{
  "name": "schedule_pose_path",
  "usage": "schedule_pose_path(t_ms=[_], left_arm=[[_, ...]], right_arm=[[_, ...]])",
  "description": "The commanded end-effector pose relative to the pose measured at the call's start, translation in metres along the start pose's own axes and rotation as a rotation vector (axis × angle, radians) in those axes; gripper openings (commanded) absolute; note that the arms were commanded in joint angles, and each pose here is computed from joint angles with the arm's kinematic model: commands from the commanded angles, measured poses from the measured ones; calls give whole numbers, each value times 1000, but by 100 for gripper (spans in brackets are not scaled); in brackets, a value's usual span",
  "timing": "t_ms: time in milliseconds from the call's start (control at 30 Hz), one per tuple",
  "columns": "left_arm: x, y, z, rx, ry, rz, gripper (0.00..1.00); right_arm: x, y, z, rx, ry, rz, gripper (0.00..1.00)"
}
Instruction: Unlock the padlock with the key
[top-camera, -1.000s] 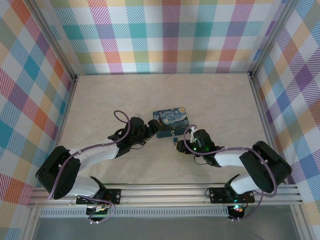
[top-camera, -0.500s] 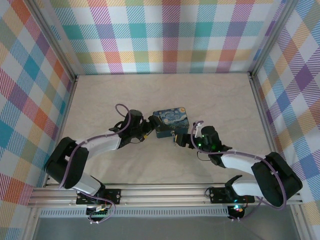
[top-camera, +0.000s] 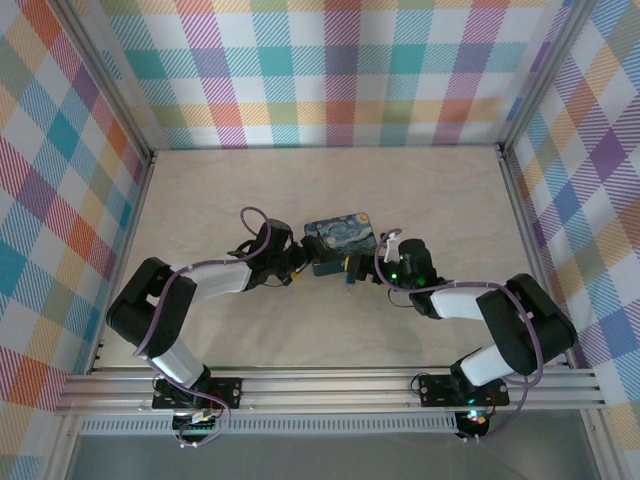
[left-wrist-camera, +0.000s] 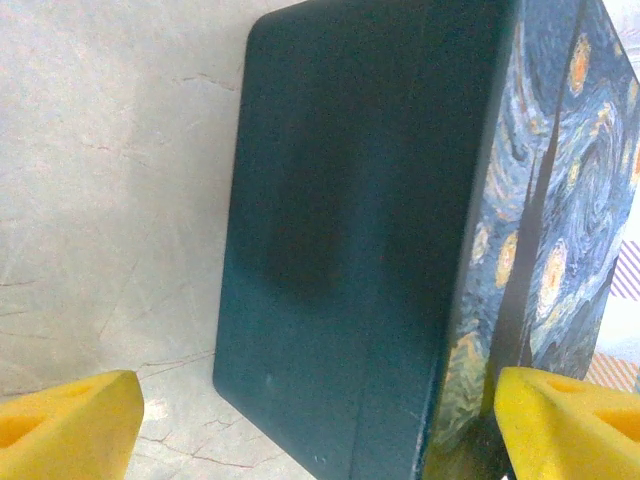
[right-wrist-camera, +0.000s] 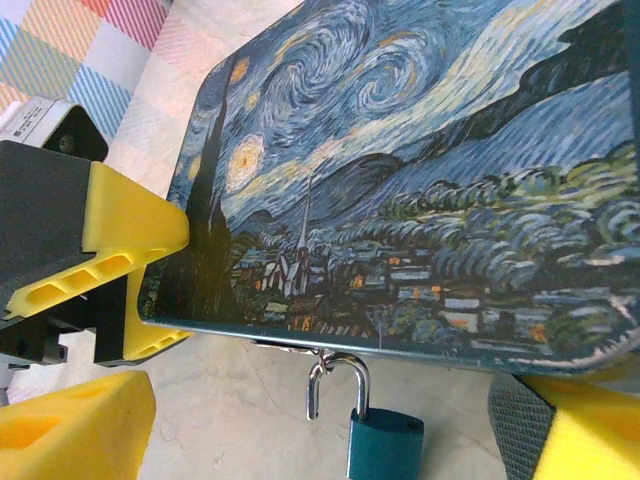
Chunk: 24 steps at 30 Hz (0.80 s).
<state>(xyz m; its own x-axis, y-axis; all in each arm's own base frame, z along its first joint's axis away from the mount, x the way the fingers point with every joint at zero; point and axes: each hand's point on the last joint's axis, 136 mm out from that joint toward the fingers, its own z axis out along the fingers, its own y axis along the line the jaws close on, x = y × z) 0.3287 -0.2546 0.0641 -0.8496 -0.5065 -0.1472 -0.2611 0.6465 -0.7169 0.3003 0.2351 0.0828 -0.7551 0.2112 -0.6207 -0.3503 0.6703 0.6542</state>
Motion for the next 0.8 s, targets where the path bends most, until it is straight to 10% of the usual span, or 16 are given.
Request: schedule_pose_path(t_ms=[0,767], left_arm=[[3,20,1,-51,4,0,90],[8,28,-13,-59,-26,1,89]], right_arm=[[-21,12,3,-48,-57,-82,87],[8,2,-2,-63,19,-168,69]])
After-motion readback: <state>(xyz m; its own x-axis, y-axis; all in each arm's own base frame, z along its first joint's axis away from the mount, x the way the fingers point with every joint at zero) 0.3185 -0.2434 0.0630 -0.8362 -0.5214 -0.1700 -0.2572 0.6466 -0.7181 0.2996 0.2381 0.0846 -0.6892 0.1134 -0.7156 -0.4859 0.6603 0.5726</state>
